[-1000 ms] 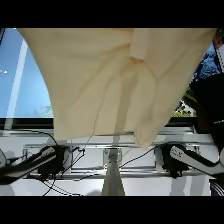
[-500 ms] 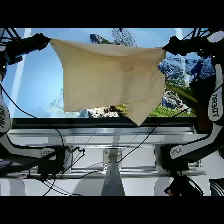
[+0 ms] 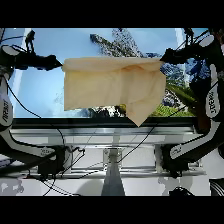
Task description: Fold the clothes and pants, and hang the long-sleeved shirts on hangers.
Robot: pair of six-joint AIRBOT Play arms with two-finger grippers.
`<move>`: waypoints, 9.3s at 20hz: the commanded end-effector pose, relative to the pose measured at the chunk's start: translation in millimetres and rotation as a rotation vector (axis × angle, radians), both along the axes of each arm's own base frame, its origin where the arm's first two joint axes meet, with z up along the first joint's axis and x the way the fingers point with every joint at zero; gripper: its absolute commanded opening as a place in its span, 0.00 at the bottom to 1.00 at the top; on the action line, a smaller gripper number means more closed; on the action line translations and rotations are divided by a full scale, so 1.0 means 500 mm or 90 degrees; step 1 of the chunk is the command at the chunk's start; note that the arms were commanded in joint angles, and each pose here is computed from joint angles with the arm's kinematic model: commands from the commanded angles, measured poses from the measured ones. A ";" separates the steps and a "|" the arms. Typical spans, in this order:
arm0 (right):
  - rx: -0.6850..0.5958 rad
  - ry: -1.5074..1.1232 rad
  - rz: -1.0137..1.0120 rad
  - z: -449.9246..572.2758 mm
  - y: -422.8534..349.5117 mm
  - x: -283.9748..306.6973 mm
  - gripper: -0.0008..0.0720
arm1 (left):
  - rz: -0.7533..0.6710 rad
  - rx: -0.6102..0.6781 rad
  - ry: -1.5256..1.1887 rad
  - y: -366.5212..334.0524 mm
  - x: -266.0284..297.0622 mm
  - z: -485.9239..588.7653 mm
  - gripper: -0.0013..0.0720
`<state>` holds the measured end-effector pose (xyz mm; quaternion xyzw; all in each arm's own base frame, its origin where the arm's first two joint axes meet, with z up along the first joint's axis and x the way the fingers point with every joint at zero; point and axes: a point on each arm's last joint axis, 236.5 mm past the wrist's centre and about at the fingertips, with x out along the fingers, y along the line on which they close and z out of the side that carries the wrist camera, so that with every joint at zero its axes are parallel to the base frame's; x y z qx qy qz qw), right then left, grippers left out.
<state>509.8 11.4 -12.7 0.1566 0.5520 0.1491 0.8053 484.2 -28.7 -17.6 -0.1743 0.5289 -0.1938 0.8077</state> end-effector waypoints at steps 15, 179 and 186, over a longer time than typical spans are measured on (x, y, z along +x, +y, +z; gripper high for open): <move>0.116 0.312 -0.051 -0.080 -0.026 -0.460 0.51 | -0.003 0.053 -0.134 0.042 -0.164 0.347 0.97; -0.282 -0.194 -0.313 0.421 -0.406 -0.187 0.03 | -0.265 -0.094 -0.518 -0.348 -0.173 0.733 0.03; -0.276 0.116 -0.612 0.342 -0.617 -0.548 0.03 | -0.263 -0.095 -0.516 -0.348 -0.172 0.732 0.03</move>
